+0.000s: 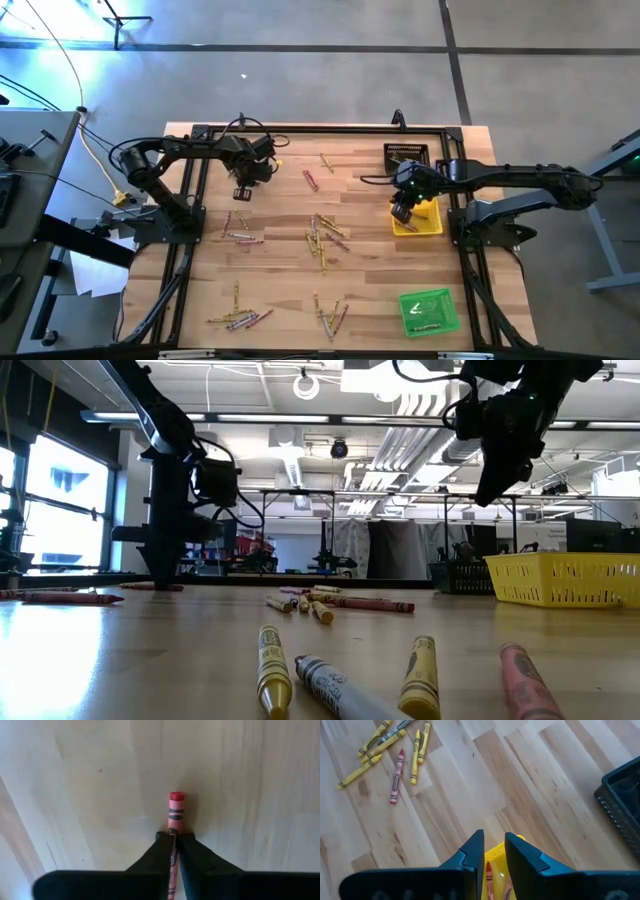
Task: Sort crayons
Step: Put the red crayon into the yellow bin
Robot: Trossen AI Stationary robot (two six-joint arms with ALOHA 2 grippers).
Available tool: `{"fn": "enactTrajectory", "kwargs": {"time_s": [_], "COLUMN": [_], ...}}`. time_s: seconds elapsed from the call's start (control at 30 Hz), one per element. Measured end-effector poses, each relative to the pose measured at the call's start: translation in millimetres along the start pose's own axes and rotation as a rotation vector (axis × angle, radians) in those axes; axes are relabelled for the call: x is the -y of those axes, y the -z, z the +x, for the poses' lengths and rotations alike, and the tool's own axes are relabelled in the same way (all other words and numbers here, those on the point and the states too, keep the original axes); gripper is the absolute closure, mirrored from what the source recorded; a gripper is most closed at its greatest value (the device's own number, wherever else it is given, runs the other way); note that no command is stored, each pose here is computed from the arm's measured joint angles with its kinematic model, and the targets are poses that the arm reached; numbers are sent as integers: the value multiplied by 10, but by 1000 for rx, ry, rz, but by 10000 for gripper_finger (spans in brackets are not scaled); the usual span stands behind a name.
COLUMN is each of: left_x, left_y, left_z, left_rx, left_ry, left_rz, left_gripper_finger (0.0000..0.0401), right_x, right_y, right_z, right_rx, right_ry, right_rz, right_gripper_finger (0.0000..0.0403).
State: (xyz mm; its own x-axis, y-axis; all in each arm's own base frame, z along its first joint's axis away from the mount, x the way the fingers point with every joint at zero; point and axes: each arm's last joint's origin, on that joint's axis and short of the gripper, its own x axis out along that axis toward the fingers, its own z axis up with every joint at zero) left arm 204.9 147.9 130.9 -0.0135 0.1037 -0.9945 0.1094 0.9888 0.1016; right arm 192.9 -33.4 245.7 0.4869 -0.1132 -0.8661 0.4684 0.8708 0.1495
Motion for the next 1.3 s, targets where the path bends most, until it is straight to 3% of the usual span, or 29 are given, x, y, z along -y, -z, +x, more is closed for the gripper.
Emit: {"fn": "enactTrajectory", "kwargs": {"time_s": [0.33, 0.43, 0.6, 0.8, 0.97, 1.1, 1.3], "left_x": [-54, -187, -402, -633, -701, -659, -529], "left_y": [-76, -238, -514, -886, -1078, -1177, -1282], "left_z": [-73, -247, -660, -1336, -1797, -2021, -2148], "left_rx": [48, 181, 473, 969, 1298, 1424, 1452], "left_ry": [23, 14, 111, 128, 90, 47, 41], "left_rz": [-274, -353, -452, -512, -559, -609, -643], "left_gripper_finger": [395, 399, 400, 400, 400, 400, 400], "right_x": [79, 107, 146, 187, 227, 272, 340], "right_y": [-27, -37, -91, -350, -615, -716, -857], "right_z": [1, 0, -3, -48, -173, -243, -381], "right_rx": [25, 38, 91, 352, 640, 754, 934], "right_ry": [72, 110, 130, 77, 34, 27, -44], "right_rz": [29, 38, 104, 281, 303, 284, 310], "right_gripper_finger": [341, 341, 341, 341, 337, 317, 271]}}
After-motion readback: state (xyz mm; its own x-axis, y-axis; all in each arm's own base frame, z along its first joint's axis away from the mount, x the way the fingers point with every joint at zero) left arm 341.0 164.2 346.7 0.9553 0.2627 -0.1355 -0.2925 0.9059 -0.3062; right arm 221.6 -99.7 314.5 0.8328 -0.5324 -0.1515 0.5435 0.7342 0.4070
